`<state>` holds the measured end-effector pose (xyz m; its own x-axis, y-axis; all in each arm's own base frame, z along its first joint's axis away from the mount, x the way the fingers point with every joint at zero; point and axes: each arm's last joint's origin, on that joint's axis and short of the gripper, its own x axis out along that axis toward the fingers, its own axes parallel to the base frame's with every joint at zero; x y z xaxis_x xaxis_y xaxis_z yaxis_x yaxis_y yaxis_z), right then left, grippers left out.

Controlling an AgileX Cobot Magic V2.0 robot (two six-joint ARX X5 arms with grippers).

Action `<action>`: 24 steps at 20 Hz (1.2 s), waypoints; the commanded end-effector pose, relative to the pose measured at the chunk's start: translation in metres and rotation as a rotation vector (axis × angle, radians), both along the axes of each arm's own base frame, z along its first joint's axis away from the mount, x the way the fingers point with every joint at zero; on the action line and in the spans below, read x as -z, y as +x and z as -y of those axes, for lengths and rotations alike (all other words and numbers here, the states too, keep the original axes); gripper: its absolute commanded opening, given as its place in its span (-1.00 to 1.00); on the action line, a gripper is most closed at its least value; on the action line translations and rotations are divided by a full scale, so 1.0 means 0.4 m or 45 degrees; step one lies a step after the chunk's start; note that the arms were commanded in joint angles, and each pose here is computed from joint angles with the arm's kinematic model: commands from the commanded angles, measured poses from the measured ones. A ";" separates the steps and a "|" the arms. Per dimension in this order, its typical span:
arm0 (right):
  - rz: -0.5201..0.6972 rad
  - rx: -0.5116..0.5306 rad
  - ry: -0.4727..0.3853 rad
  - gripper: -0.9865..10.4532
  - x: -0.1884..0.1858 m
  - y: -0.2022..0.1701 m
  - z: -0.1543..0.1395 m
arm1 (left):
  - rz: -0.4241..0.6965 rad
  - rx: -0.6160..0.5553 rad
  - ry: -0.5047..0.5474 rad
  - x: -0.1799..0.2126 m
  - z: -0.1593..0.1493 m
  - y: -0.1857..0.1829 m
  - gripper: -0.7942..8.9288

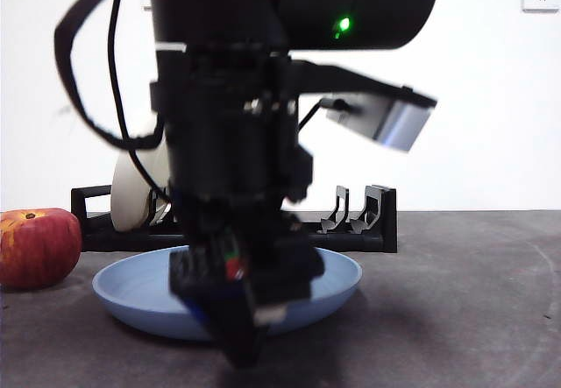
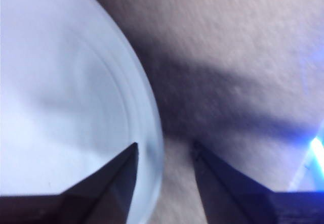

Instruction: Take the blue plate from the plate rack,put the plate on the table,take the apple from the table,put the apple in the plate

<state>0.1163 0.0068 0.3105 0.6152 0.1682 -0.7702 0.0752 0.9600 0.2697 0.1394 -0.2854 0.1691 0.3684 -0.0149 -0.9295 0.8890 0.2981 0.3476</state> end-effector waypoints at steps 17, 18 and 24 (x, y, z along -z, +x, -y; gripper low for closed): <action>0.106 -0.416 0.243 -0.59 -0.012 0.068 -0.109 | -0.027 -0.206 -0.647 -0.504 -0.160 -0.091 -0.85; 0.107 -0.458 0.252 -0.59 -0.009 0.081 -0.134 | 0.034 -0.242 -0.652 -0.523 -0.191 -0.101 -0.85; 0.053 -0.711 0.190 -0.59 0.011 0.136 -0.326 | 0.234 -0.429 -0.696 -0.592 -0.356 -0.159 -0.85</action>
